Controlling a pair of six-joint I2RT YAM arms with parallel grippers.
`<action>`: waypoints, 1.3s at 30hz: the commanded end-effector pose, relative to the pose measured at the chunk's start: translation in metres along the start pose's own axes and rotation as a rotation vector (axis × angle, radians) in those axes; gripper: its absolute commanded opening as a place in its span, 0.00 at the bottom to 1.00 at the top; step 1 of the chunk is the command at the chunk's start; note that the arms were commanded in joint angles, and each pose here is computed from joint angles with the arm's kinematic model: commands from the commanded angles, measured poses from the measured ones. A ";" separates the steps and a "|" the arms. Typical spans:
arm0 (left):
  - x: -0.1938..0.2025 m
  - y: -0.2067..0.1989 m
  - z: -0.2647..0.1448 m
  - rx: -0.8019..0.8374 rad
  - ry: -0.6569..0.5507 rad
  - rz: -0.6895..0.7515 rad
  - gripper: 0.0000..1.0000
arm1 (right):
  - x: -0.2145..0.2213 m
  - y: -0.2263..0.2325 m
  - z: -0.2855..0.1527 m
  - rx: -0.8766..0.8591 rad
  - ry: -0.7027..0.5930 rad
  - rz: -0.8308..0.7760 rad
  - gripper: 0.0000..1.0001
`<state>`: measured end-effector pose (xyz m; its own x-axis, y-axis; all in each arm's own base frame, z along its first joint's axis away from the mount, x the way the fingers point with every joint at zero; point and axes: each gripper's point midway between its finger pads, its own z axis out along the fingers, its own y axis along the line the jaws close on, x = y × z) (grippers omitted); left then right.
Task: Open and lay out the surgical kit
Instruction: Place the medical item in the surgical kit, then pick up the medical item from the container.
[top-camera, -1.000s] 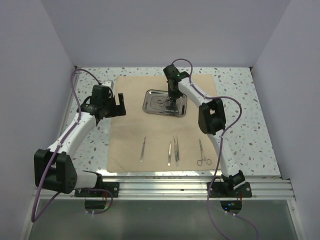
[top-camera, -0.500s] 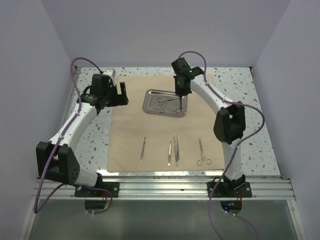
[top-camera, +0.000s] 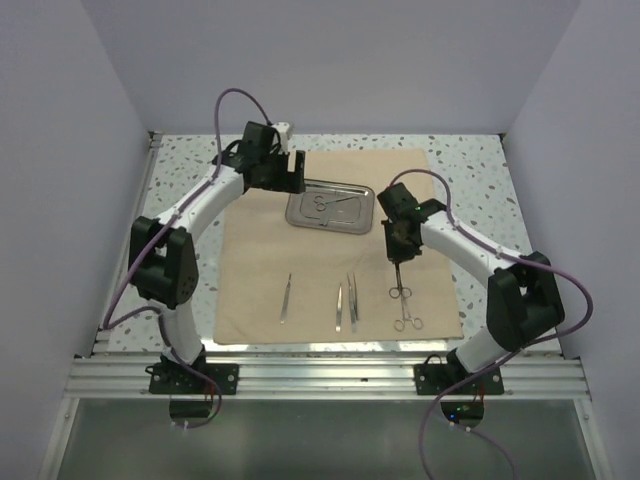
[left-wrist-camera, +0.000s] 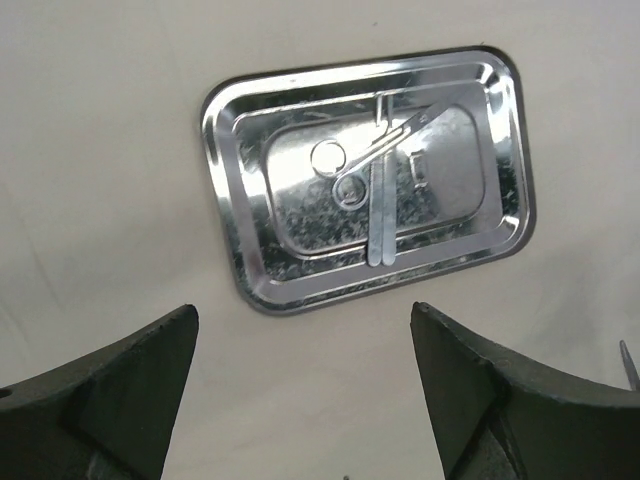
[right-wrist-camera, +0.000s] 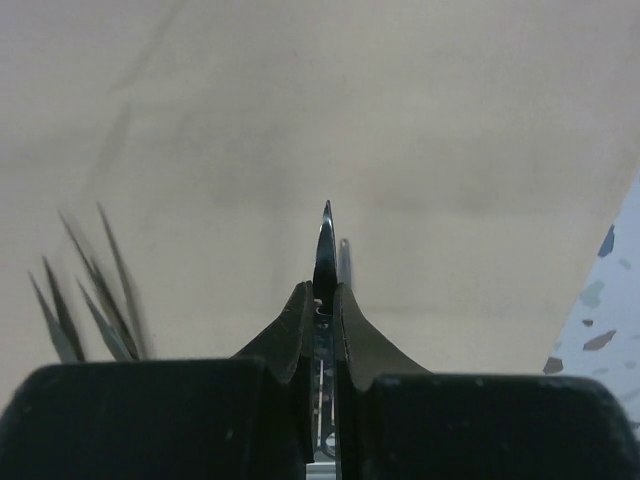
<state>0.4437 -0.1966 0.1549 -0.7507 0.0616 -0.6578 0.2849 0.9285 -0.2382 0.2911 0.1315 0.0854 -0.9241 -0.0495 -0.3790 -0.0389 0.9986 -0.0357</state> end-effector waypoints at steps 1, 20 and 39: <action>-0.030 -0.040 0.010 0.076 -0.043 0.078 0.90 | 0.009 -0.001 -0.010 -0.042 -0.057 0.037 0.00; -0.003 -0.121 0.105 0.062 -0.006 0.392 0.89 | 0.063 -0.014 -0.017 -0.058 0.047 0.038 0.84; 0.000 -0.080 0.176 -0.016 -0.003 0.440 0.87 | 0.068 -0.023 -0.022 0.007 0.114 0.025 0.82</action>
<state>0.4980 -0.3425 0.0323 -0.5906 0.4845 -0.6453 0.5951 0.8016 0.0572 0.2152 0.1043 0.0745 -0.9619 -0.0226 -0.2723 -0.0176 0.9996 -0.0208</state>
